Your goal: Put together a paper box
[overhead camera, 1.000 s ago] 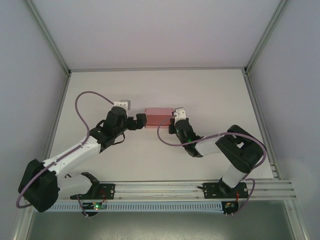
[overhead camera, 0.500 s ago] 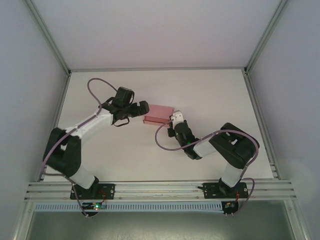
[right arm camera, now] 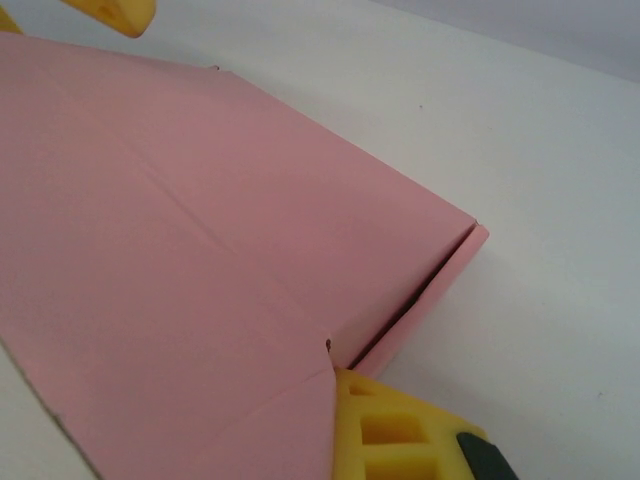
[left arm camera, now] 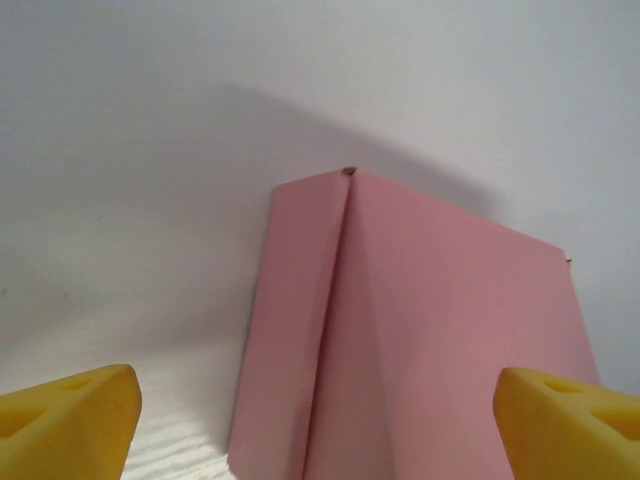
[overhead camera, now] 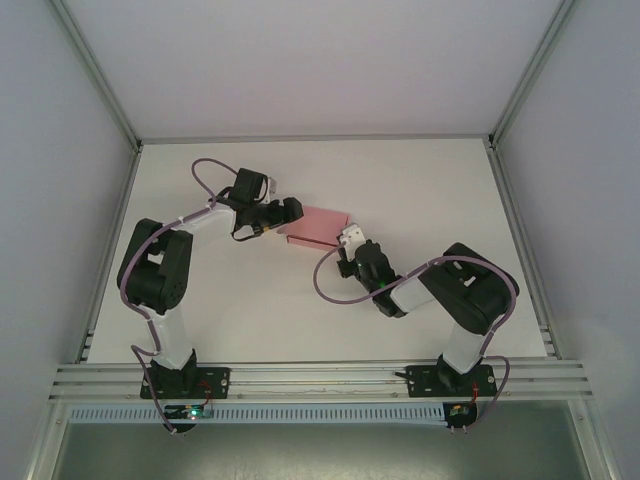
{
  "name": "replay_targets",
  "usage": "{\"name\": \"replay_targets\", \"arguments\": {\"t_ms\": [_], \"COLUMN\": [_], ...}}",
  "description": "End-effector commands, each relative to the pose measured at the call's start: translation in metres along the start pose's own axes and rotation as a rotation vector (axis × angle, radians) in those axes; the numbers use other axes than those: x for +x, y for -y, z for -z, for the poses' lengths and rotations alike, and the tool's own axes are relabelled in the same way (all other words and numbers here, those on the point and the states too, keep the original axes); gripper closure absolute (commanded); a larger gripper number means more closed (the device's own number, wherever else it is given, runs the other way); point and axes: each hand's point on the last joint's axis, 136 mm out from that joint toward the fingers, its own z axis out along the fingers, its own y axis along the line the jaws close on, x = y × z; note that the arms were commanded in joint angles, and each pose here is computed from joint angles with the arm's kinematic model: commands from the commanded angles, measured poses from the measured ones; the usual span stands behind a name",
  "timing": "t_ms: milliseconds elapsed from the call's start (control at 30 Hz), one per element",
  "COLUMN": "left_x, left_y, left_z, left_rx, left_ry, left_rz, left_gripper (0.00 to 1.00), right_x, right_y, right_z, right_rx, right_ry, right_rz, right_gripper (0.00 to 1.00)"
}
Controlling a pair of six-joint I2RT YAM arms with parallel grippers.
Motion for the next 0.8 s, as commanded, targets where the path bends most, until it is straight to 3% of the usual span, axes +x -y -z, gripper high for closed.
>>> {"name": "replay_targets", "arguments": {"t_ms": [0,167,267,300,500,767], "left_x": [-0.019,-0.012,-0.007,-0.006,0.007,0.015], "left_y": [0.012,0.009,0.002,-0.001,-0.015,-0.028], "left_z": [-0.003,-0.023,-0.028,-0.03,-0.036,-0.041], "left_rx": [0.07,0.103,0.093,0.086,0.061,0.032], "left_ry": [0.017,-0.071,-0.085,-0.085,-0.106,-0.109], "left_rz": [-0.092,-0.093,-0.092,-0.089,-0.057,-0.024], "left_gripper": [0.11,0.22,0.42,0.44,0.64,0.66], "right_x": [0.052,0.057,0.052,0.052,0.033,0.028], "right_y": [-0.008,-0.006,-0.004,-0.003,0.004,-0.005], "right_z": [0.002,0.003,0.006,0.008,0.018,0.049], "right_rx": [-0.072,-0.081,-0.096,-0.1,-0.108,-0.195], "right_ry": [-0.177,-0.183,-0.163,-0.159,-0.1,-0.129], "right_rz": [0.081,0.097,0.077,0.075,0.065,0.038], "right_gripper": [1.0,1.0,0.97,0.96,0.79,0.51]}}
